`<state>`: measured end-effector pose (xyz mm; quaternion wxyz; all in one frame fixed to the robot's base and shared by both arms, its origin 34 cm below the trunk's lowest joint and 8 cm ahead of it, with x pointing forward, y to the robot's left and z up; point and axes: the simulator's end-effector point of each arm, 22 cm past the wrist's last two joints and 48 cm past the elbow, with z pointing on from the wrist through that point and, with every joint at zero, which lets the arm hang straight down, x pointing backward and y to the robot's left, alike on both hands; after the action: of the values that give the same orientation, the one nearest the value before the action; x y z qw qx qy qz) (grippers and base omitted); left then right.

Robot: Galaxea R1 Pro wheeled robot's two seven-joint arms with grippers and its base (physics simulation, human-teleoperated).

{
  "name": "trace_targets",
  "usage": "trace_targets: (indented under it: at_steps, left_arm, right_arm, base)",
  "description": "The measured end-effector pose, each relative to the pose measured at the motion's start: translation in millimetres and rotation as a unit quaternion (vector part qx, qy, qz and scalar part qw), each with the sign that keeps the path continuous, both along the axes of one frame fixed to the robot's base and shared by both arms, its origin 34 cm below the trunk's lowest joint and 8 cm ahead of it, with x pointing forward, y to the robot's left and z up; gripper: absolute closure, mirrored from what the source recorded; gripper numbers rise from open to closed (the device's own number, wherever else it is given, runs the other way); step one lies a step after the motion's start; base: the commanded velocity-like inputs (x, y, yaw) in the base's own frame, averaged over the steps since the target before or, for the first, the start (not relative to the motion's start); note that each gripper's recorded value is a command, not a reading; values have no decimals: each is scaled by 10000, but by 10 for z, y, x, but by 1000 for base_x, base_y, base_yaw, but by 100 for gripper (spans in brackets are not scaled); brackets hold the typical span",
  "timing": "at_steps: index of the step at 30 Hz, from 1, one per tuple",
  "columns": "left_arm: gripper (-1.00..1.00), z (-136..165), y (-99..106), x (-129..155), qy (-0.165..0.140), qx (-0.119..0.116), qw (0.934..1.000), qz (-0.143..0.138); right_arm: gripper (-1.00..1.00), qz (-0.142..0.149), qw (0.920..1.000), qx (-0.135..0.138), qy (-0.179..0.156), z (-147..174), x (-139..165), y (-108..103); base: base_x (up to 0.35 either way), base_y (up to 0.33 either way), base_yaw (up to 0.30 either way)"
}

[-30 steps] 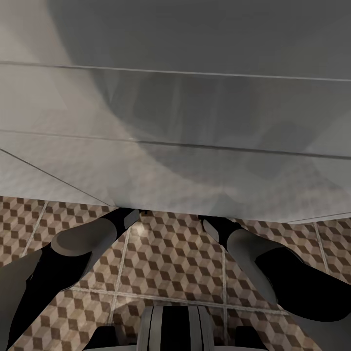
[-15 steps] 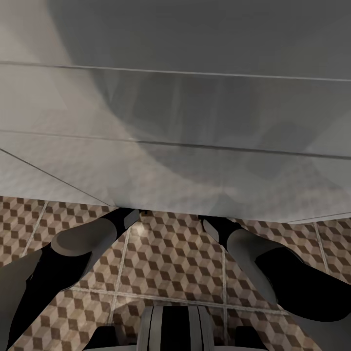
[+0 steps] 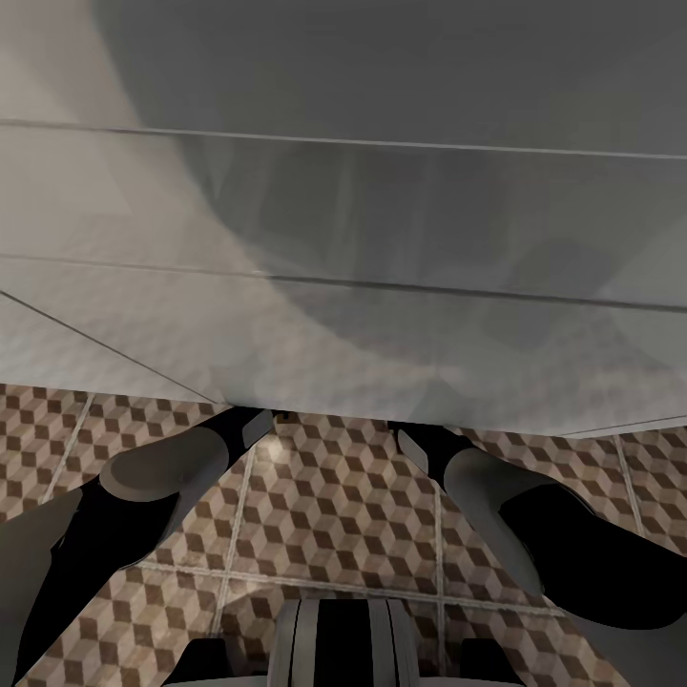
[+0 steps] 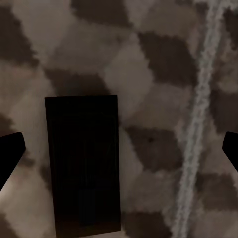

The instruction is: Take the four mousetraps from the cabinet in the bathroom and place them on the bathroom floor. Make sure all four end up on the same floor surface, and ensure that at least two of them are either under or directly next to the same bathroom sink.

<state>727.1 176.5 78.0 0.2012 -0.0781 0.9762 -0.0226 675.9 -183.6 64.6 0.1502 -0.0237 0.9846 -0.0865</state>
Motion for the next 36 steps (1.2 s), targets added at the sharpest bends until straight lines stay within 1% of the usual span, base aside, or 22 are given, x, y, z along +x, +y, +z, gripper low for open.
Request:
trace_targets:
  at_steps: [12, 20, 22, 27, 29, 32, 36]
  left_arm:
    - [100, 0, 3, 0, 0, 8, 10000, -3]
    - [100, 0, 31, 5, -11, 81, 9999, -67]
    - [100, -1, 66, 9, -13, 136, 9999, -99]
    - [100, -6, 131, 7, 7, 189, 9998, -66]
    - [100, -21, 147, -24, 88, 209, 9997, -89]
    - [100, -63, 180, -125, 343, 224, 9991, -113]
    - [100, -85, 241, -178, 483, 259, 9984, -121]
  right_arm:
    - [-100, -4, 10000, 1, 0, 0, 0, 0]
    - [-100, -3, 10000, 0, -2, 0, 1, 0]
    - [-100, -2, 10000, -4, -2, 0, 1, -2]
    - [-100, -25, 10000, 5, -36, 5, 14, 0]
    - [-100, -23, 10000, 3, -75, 10, 31, -2]
    - [-100, -76, 9999, 33, -134, 18, 53, 7]
    - [-100, -105, 9998, 50, -163, 23, 64, 13]
  base:
    - [0, 0, 0]
    - [0, 0, 0]
    - [0, 0, 0]
    - [0, 0, 0]
    - [0, 0, 0]
    - [0, 0, 0]
    - [0, 0, 0]
